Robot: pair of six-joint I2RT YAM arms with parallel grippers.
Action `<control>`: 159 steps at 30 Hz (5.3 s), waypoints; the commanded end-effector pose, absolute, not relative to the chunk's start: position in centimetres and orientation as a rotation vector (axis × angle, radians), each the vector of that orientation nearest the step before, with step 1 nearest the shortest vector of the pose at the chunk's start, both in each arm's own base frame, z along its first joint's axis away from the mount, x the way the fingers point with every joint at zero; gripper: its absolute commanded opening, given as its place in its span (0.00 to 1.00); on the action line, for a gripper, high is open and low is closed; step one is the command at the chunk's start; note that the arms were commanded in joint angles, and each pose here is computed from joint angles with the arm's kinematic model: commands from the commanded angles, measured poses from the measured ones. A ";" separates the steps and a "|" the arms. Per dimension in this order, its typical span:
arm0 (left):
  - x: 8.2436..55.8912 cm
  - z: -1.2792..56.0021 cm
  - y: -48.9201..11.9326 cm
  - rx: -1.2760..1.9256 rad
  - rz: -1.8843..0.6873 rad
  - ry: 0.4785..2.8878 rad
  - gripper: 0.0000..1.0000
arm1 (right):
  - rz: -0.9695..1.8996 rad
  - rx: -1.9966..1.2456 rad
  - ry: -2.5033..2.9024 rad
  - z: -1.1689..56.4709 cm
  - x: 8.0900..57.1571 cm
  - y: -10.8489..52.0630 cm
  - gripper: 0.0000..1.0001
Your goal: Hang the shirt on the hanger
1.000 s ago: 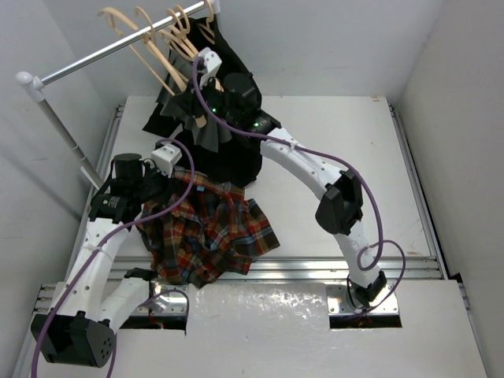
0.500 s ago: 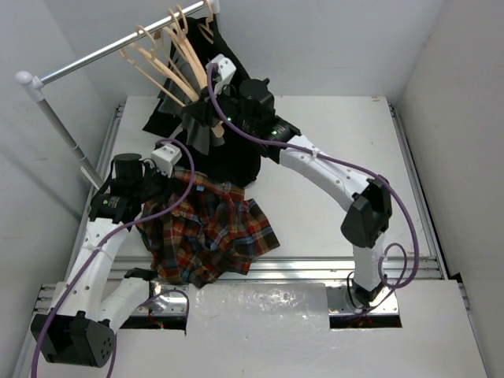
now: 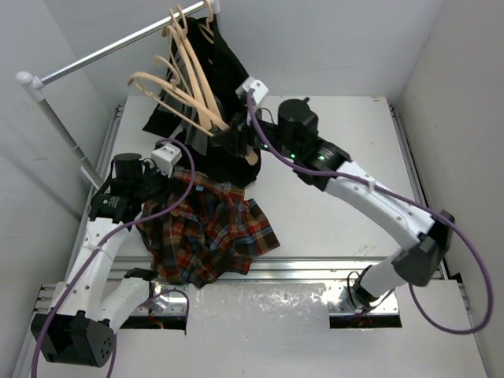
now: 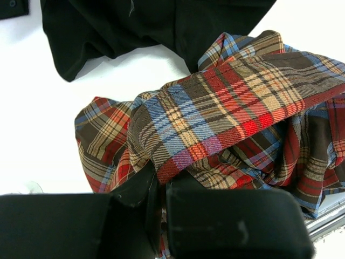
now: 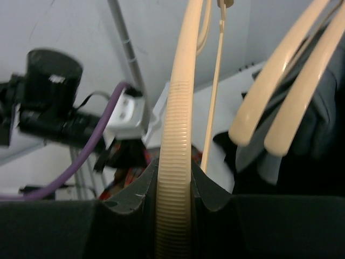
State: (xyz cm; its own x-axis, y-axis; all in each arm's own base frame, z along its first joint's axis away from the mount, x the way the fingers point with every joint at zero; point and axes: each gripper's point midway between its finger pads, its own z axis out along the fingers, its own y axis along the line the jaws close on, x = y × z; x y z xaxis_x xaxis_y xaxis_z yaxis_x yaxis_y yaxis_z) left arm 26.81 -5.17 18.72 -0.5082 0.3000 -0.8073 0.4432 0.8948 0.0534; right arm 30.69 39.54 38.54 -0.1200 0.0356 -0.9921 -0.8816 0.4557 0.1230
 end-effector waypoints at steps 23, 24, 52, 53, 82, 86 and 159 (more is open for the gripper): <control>31.8 21.0 -4.9 0.413 -0.208 2.203 0.00 | 1.000 -0.979 1.866 35.0 9.9 21.3 0.00; 31.8 21.2 -5.1 0.416 -0.221 2.198 0.00 | 1.012 -0.988 1.866 34.7 9.8 21.5 0.00; 24.6 33.7 -12.4 0.883 -0.625 1.813 0.00 | 1.255 -1.280 1.642 29.4 14.5 30.9 0.00; 24.3 34.5 -12.7 0.896 -0.643 1.788 0.00 | 1.264 -1.288 1.613 30.0 14.9 31.4 0.00; 21.7 34.2 -15.1 1.121 -0.872 1.827 0.75 | 1.178 -1.096 1.497 26.0 18.1 32.1 0.00; 25.0 30.3 -12.0 0.924 -0.633 2.063 0.99 | 1.218 -1.051 1.523 21.8 18.5 32.8 0.00; 17.2 26.7 -11.3 1.322 -0.488 1.885 0.45 | 1.220 -0.909 1.520 19.5 21.5 30.7 0.00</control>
State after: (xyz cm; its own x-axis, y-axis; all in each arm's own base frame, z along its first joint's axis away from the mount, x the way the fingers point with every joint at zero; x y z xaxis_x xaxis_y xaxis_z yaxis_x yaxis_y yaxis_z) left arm 16.28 -12.40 24.46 -0.2869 0.5680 -0.7714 0.9202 0.3874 -0.0570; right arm 20.94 30.16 16.33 -0.4051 -0.0572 -0.9125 -0.8848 0.2760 0.3755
